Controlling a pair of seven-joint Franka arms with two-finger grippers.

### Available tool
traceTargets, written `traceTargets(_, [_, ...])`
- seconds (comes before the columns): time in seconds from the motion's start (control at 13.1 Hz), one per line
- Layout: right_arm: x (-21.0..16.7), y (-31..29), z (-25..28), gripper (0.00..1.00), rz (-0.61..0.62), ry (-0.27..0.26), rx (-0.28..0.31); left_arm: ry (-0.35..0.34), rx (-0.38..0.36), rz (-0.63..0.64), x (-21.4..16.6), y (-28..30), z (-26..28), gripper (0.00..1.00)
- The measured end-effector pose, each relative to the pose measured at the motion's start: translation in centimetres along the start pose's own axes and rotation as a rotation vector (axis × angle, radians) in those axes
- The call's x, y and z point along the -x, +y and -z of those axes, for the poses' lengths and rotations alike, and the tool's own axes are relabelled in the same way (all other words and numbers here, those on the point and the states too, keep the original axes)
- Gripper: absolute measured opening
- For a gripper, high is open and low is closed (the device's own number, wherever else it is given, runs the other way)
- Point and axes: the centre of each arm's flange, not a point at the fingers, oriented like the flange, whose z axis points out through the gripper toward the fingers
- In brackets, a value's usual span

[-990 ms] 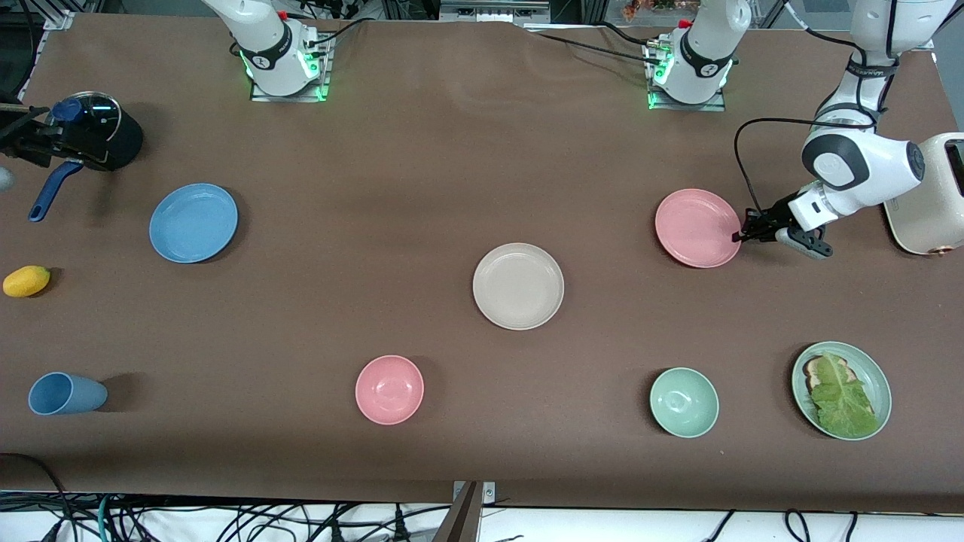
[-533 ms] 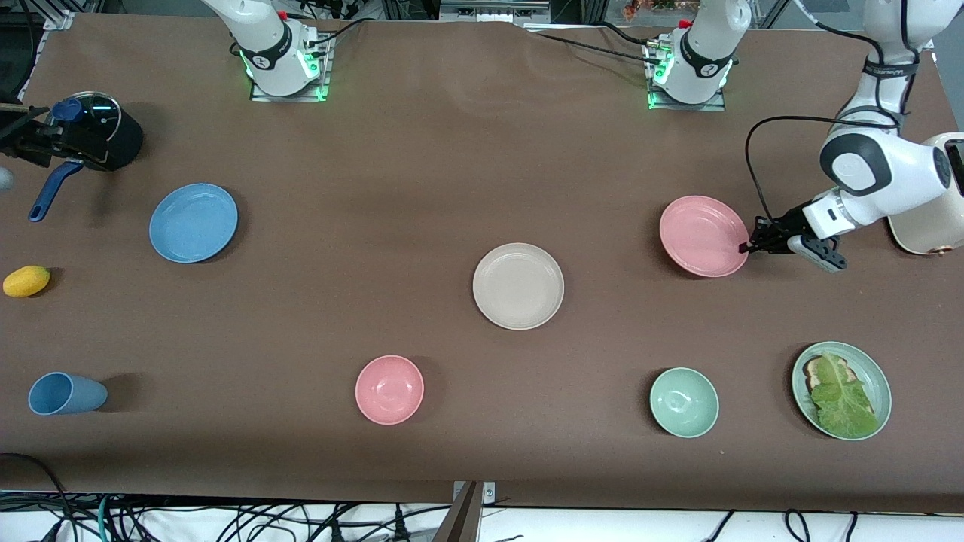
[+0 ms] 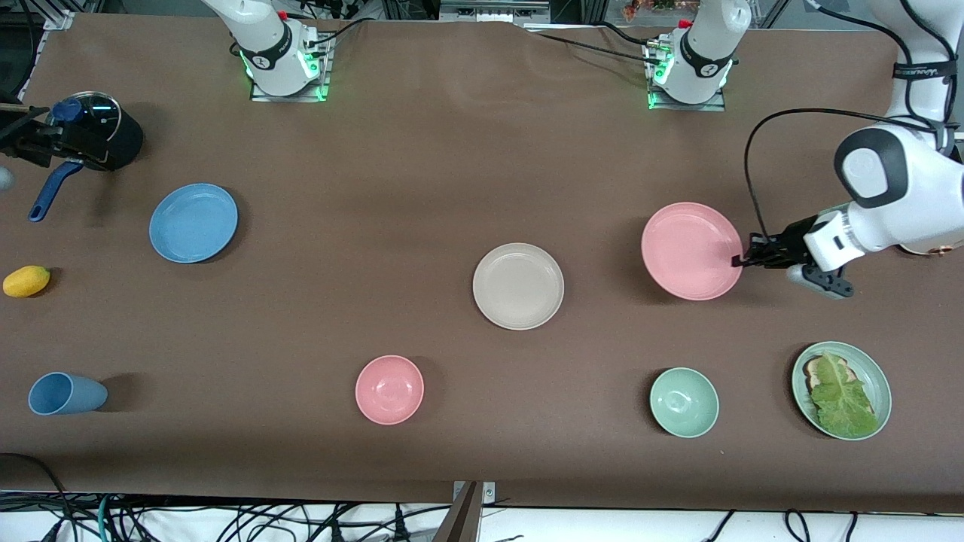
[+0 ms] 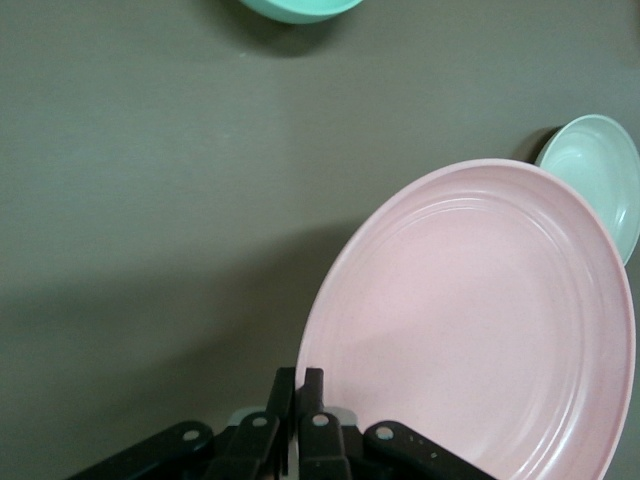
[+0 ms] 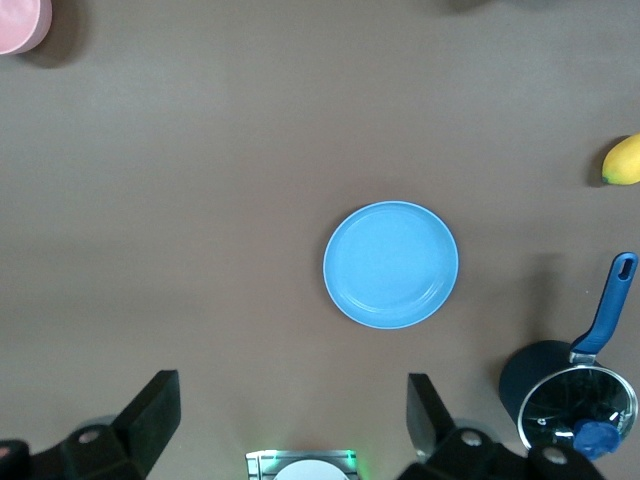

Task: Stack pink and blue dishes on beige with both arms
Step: 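Carry the pink plate with the left gripper onto the beige plate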

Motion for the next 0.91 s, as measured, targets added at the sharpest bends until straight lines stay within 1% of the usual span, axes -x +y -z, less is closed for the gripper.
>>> traceTargets(0.38, [0.0,0.0,0.0,1.0,0.0,0.0,0.0,-0.037,-0.011,0.131,-2.4,9.6,-2.8,0.05])
traceTargets(0.61, [0.0,0.0,0.0,1.0,0.0,0.0,0.0,-0.059,-0.028,0.192,-3.3,14.0,-5.1,0.05])
traceTargets(0.91, [0.0,0.0,0.0,1.0,0.0,0.0,0.0,-0.04,-0.069,0.238,-3.7,18.6,-9.3,0.05])
